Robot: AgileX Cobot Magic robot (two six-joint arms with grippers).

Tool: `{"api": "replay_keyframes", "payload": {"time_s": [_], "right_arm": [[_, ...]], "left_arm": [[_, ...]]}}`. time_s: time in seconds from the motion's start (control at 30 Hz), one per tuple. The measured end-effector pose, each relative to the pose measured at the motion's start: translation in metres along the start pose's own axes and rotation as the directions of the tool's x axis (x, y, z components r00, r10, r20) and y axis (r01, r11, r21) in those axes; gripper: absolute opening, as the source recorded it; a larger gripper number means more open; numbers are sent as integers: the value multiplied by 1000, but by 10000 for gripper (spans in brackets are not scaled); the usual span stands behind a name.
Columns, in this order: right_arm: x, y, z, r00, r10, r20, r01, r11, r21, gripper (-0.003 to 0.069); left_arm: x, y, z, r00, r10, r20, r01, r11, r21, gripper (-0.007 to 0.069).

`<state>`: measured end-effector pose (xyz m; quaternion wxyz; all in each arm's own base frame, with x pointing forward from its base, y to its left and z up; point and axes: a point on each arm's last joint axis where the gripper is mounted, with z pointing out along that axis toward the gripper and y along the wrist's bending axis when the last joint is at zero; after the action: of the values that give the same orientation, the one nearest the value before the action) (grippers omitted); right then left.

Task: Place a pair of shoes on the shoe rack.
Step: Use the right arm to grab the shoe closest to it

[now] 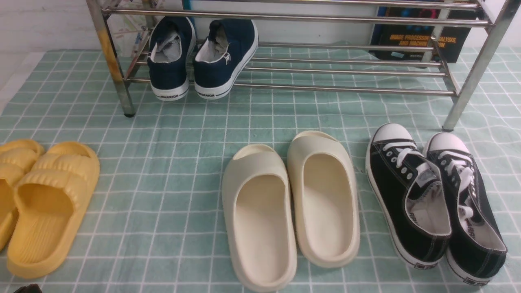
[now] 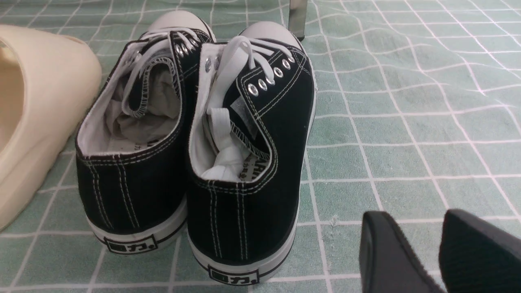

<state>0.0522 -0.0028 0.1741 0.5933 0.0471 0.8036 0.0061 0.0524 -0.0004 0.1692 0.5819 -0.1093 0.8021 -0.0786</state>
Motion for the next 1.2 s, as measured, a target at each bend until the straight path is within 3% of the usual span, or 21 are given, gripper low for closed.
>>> {"api": "replay_keyframes", "payload": {"time_s": [0.43, 0.57, 0.63, 0.67, 0.73, 0.77, 0.8, 0.83, 0.9, 0.93, 1.03, 1.07, 1.1, 1.2], "right_arm": [[0, 2, 0, 996, 88, 1, -88, 996, -19, 244], [0, 3, 0, 991, 134, 0, -134, 991, -28, 244], [0, 4, 0, 977, 213, -2, -213, 976, -44, 244], [-1, 6, 0, 952, 305, -8, -305, 950, -65, 244], [-1, 12, 0, 804, 593, -55, -595, 795, -120, 244], [-1, 13, 0, 772, 632, -66, -635, 762, -127, 244], [-2, 15, 0, 662, 743, -102, -749, 648, -141, 244], [-2, 16, 0, 640, 761, -108, -768, 625, -141, 244], [-3, 19, -1, 491, 857, -156, -869, 470, -152, 244], [-4, 19, -1, 473, 866, -161, -879, 451, -154, 244], [-4, 19, -1, 492, 857, -153, -869, 470, -156, 244], [-4, 18, -1, 517, 844, -142, -854, 496, -157, 244], [-5, 16, -1, 576, 810, -107, -814, 557, -162, 244], [-6, 14, -1, 614, 786, -72, -784, 598, -169, 244]], "left_arm": [[0, 0, 0, 1000, 0, 0, 0, 1000, 0, 94], [0, 0, 0, 1000, 0, 0, 0, 1000, 0, 95], [0, 0, 0, 1000, 0, 0, 0, 1000, 0, 96], [0, 0, 0, 1000, 0, 0, 0, 1000, 0, 97], [0, 0, 0, 1000, 0, 0, 0, 1000, 0, 100], [0, 0, 0, 1000, 0, 0, 0, 1000, 0, 100], [0, 0, 0, 1000, 0, 0, 0, 1000, 0, 102], [0, 0, 0, 1000, 0, 0, 0, 1000, 0, 102], [0, 0, 0, 1000, 0, 0, 0, 1000, 0, 102], [0, 0, 0, 1000, 0, 0, 0, 1000, 0, 102], [0, 0, 0, 1000, 0, 0, 0, 1000, 0, 102], [0, 0, 0, 1000, 0, 0, 0, 1000, 0, 102], [0, 0, 0, 1000, 0, 0, 0, 1000, 0, 102], [0, 0, 0, 1000, 0, 0, 0, 1000, 0, 102]]}}
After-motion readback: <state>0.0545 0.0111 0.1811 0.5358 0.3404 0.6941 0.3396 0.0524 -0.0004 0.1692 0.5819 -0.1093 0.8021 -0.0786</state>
